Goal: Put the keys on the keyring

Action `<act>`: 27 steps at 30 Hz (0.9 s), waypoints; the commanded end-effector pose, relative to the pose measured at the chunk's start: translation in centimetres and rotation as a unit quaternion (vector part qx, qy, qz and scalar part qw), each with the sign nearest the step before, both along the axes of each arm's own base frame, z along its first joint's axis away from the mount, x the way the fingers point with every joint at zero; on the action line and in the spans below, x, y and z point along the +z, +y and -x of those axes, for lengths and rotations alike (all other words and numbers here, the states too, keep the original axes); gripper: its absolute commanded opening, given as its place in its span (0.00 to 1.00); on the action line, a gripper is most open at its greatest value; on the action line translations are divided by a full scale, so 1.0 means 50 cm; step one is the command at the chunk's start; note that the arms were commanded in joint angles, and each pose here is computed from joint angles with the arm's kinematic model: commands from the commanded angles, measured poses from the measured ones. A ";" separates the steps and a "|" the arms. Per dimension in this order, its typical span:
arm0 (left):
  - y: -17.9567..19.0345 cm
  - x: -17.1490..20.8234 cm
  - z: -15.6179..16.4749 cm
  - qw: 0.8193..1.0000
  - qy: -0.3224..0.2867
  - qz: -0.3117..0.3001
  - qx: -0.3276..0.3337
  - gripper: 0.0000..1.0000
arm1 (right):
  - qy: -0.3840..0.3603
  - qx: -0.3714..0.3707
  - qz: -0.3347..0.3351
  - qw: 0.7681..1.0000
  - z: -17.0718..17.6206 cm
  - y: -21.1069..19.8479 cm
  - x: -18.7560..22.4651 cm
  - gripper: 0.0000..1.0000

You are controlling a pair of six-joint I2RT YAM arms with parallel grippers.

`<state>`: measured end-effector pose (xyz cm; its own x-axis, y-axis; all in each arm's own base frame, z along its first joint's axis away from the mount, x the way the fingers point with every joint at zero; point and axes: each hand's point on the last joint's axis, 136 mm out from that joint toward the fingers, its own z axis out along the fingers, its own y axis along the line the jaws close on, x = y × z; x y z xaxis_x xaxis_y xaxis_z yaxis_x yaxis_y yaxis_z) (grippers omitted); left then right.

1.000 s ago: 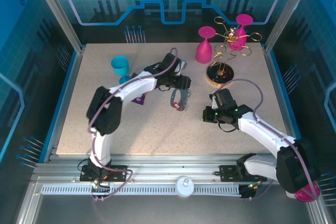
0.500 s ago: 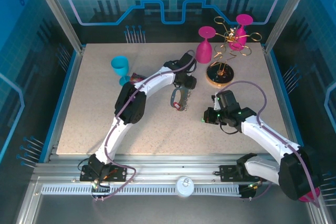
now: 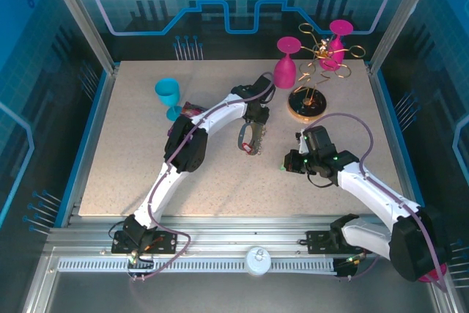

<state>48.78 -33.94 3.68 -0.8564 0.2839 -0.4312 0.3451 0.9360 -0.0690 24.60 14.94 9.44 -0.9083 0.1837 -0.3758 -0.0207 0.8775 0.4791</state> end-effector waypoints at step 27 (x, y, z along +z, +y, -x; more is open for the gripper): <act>-0.028 0.263 0.040 0.974 -0.185 0.089 -0.096 0.00 | -0.012 0.026 -0.016 0.999 0.011 0.003 0.008 0.00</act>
